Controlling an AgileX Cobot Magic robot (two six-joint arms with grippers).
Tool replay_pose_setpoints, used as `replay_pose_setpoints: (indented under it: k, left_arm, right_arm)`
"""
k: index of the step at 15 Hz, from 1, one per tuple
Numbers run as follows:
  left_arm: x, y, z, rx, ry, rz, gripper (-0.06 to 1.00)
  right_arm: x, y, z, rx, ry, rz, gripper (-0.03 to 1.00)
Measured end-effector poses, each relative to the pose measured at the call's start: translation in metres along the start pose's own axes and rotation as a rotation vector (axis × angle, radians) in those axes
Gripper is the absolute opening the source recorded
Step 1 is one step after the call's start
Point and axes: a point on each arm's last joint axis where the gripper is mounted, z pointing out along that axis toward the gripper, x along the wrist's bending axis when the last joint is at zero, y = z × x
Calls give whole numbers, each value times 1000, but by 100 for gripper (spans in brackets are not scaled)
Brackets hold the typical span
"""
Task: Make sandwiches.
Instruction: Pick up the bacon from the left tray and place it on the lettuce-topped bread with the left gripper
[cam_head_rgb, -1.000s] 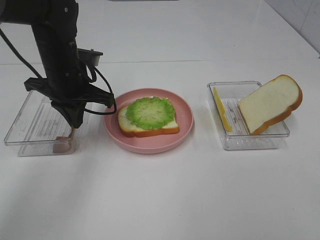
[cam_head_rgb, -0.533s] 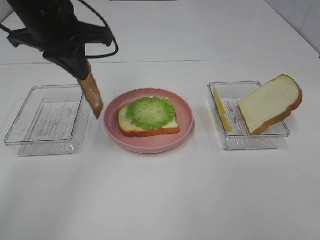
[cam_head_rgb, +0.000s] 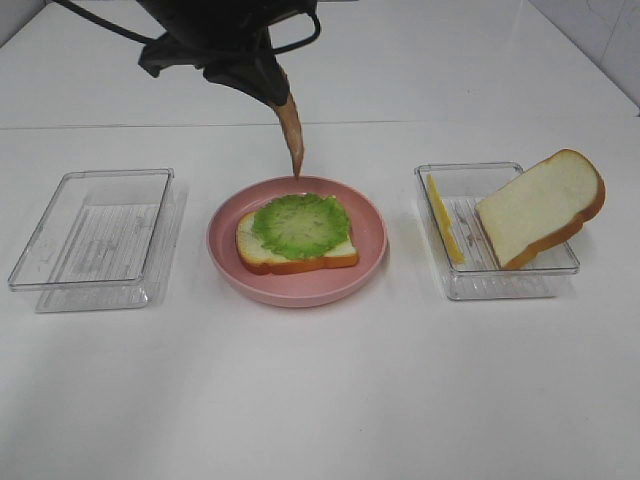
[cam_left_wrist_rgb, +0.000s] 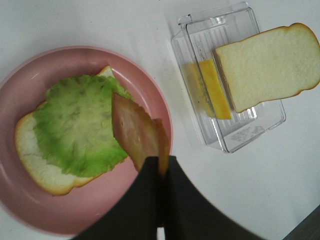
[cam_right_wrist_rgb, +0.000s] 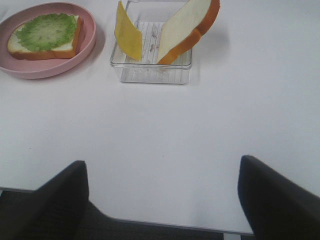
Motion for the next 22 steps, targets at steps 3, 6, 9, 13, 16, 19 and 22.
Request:
replay_pose_setpoints:
  k: [3,6,9,13,16,19,22]
  left_arm:
    - [-7,6,40,6,-62,-16,0]
    - [-5,9,66,5,-98,-44,0]
    - [0,9,93,14,-115,-72,0]
    - [5,5,107,27,-120,-75,0]
    - [8,1,107,74,-77,-41,0]
    - [15,-3,106,128,-3,-23,0]
    - [20,-6,106,153,55,-4,0]
  right_arm:
    - [0,0,0,0,0,0,80]
    - [0,0,0,0,0,0,80]
    - [0,0,0,0,0,0,80]
    - [0,0,0,0,0,0,80]
    - [0,0,0,0,0,0,80]
    - [0,0,0,0,0,0,80]
    - [0,0,0,0,0,0,80]
